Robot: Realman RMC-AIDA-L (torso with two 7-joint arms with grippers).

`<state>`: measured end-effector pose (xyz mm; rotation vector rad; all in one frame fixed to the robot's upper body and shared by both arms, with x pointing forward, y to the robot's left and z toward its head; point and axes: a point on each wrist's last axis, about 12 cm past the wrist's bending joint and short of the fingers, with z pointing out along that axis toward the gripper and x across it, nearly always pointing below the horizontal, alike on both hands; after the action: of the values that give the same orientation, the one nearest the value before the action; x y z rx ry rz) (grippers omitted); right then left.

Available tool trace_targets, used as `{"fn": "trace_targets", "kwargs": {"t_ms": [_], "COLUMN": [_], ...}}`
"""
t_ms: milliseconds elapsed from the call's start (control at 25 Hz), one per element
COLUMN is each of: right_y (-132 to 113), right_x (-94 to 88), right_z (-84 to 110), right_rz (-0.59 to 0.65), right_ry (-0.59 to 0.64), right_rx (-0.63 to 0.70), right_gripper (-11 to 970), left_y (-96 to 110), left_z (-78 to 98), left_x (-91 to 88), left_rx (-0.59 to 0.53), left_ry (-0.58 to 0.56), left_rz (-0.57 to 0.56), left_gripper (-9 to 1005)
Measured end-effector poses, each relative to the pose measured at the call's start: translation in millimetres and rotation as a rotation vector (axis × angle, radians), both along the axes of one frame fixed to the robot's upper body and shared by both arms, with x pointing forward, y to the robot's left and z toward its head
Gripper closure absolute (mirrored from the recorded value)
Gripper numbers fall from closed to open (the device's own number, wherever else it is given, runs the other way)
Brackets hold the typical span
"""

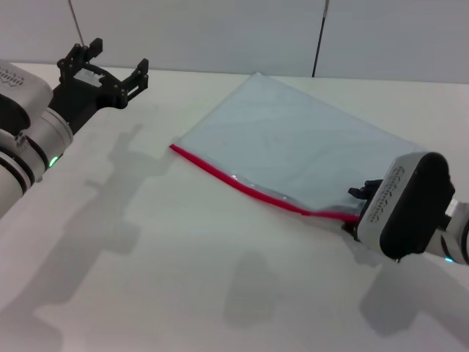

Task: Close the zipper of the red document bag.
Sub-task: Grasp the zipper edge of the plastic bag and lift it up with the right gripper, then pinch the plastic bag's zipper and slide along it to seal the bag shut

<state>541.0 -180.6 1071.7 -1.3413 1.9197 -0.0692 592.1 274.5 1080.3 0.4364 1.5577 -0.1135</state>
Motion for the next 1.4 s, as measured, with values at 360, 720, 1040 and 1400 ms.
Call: {"fn": "trace_targets", "kwargs": {"t_ms": [360, 720, 1040, 1400], "right_y": [-4, -11, -5, 5], "right_x": [8.2, 9.1, 7.0, 6.2], "right_z": [9.1, 26.7, 40.0, 46.6], "right_rz": [-0.068, -0.116, -0.100, -0.075], "right_ry": [-0.001, -0.037, -0.046, -0.031], "right_rx": [0.057, 0.109, 0.128, 0.179], "right_gripper": [706, 752, 814, 880], "left_y": [0, -31, -69, -88], "left_z": [0.5, 10.7, 22.5, 37.5], "left_x": [-0.3, -3.0, -10.4, -16.4], "left_rx": [-0.008, 0.083, 0.282, 0.397], "left_ry": [0.004, 0.055, 0.109, 0.023], "left_rz": [0.001, -0.147, -0.382, -0.570], "left_gripper": [158, 160, 211, 280]}}
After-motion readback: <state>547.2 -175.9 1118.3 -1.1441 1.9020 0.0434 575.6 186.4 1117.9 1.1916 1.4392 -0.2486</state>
